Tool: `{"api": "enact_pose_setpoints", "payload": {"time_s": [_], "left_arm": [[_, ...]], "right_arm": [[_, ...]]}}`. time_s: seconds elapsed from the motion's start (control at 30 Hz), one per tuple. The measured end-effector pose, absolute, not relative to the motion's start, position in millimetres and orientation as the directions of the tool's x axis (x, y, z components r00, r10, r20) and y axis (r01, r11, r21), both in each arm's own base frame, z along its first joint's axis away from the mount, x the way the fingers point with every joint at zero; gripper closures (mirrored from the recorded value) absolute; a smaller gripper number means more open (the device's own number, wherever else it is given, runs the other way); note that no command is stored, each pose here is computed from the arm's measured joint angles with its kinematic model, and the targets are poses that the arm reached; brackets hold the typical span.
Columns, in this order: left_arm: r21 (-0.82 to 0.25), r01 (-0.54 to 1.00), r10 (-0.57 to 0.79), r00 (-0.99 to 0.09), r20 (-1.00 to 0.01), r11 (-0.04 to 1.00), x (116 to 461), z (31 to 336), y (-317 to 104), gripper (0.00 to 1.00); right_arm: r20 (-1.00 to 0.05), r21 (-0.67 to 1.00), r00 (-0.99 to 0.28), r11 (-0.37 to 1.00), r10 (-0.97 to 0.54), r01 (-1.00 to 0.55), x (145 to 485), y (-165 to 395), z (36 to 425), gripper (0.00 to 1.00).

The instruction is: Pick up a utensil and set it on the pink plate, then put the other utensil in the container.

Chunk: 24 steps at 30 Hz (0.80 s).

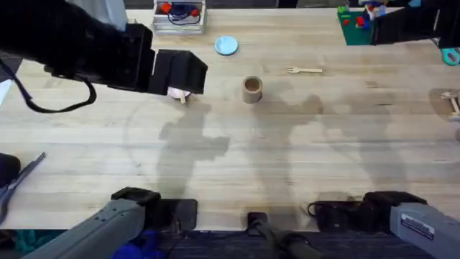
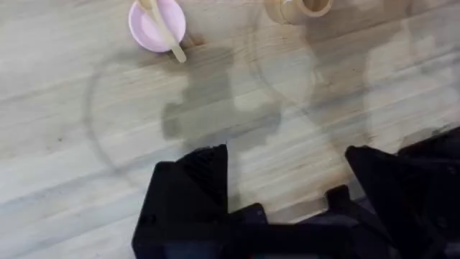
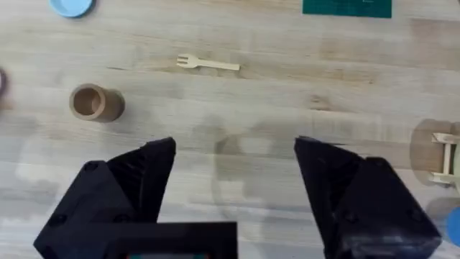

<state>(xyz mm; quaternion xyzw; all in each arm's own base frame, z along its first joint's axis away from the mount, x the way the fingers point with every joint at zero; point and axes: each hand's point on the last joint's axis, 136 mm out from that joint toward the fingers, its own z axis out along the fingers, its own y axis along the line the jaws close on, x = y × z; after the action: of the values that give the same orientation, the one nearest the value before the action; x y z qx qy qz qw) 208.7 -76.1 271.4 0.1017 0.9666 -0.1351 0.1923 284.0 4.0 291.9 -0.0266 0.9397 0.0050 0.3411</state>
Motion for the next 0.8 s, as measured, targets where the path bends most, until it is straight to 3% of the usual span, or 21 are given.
{"api": "enact_pose_setpoints", "payload": {"time_s": [0.3, 0.53, 0.8], "left_arm": [[-0.155, 0.422, 0.304, -0.822, -0.482, 0.893, 222.9, 270.7, -82.5, 0.007], [-0.202, 0.673, 0.49, -0.681, -0.544, 0.712, 221.8, 241.7, -114.7, 0.007], [-0.244, 0.749, 0.53, -0.623, -0.576, 0.616, 219.5, 228.1, -129.9, 0.007]], "right_arm": [[-0.641, -0.009, -0.766, 0.999, -0.047, -0.053, 284.0, 4.0, 291.9, 0.005], [-0.641, -0.009, -0.766, 0.999, -0.047, -0.053, 284.0, 4.0, 291.9, 0.005], [-0.641, -0.009, -0.766, 0.999, -0.047, -0.053, 284.0, 4.0, 291.9, 0.006]]}}
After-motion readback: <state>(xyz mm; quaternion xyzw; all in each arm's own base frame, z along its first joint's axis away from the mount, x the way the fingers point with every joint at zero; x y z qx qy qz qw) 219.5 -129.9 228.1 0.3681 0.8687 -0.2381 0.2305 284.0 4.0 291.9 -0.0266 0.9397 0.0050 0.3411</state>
